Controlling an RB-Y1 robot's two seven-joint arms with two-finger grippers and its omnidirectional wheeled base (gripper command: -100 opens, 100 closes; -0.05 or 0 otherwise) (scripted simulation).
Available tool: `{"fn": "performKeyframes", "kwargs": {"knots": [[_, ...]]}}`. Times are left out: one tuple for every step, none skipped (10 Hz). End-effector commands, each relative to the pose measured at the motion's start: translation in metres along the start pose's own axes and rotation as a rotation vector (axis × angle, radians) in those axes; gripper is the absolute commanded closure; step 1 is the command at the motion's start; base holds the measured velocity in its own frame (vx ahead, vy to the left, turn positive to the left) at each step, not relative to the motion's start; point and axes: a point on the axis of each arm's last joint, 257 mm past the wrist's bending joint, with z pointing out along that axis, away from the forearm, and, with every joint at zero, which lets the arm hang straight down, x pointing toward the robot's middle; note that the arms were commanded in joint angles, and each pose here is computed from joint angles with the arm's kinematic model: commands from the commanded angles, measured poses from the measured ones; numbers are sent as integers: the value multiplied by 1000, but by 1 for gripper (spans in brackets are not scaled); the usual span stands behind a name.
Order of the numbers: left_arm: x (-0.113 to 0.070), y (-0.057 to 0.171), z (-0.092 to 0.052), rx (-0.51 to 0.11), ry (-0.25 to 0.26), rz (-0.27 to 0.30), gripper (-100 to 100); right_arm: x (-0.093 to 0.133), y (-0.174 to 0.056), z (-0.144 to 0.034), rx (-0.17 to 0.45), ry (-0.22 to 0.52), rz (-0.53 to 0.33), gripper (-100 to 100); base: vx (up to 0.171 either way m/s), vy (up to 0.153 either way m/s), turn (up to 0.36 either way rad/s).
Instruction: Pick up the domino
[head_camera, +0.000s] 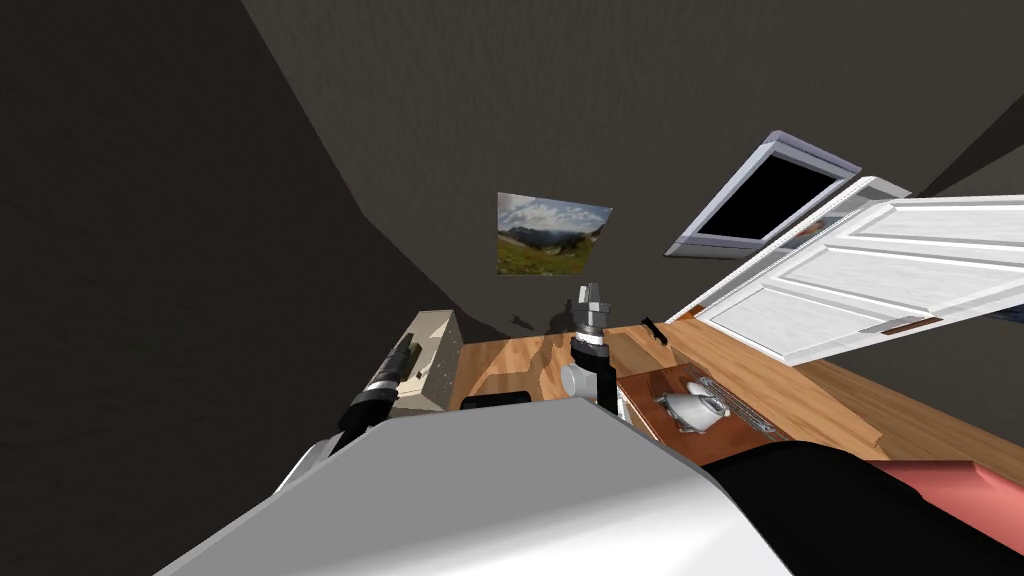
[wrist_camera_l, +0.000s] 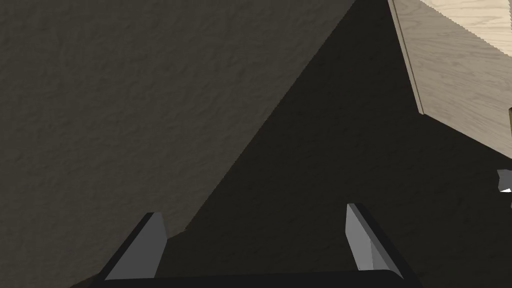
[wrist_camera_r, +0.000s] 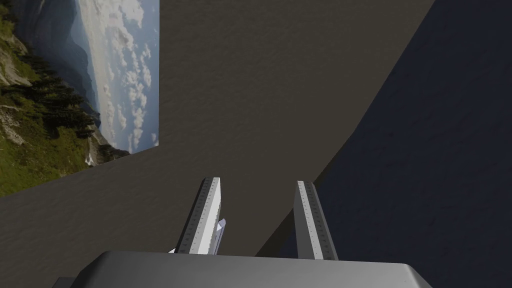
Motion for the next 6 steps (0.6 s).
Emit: {"fn": "performKeyframes", "kwargs": {"knots": [[-2,33,-8,-93,-3,20,-100,0,0,0,0,0,0,0,130,-92,-44],[-2,34,-8,-96,-3,20,-100,0,0,0,0,0,0,0,103,-81,-25],[-7,66,-17,-178,-7,38,-100,0,0,0,0,0,0,0,110,-93,-61],[-7,66,-17,-178,-7,38,-100,0,0,0,0,0,0,0,106,-77,-9],[-11,98,-29,-261,-12,54,-100,0,0,0,0,0,0,0,140,-89,-45],[-11,98,-29,-261,-12,54,-100,0,0,0,0,0,0,0,109,-66,-16]]}}
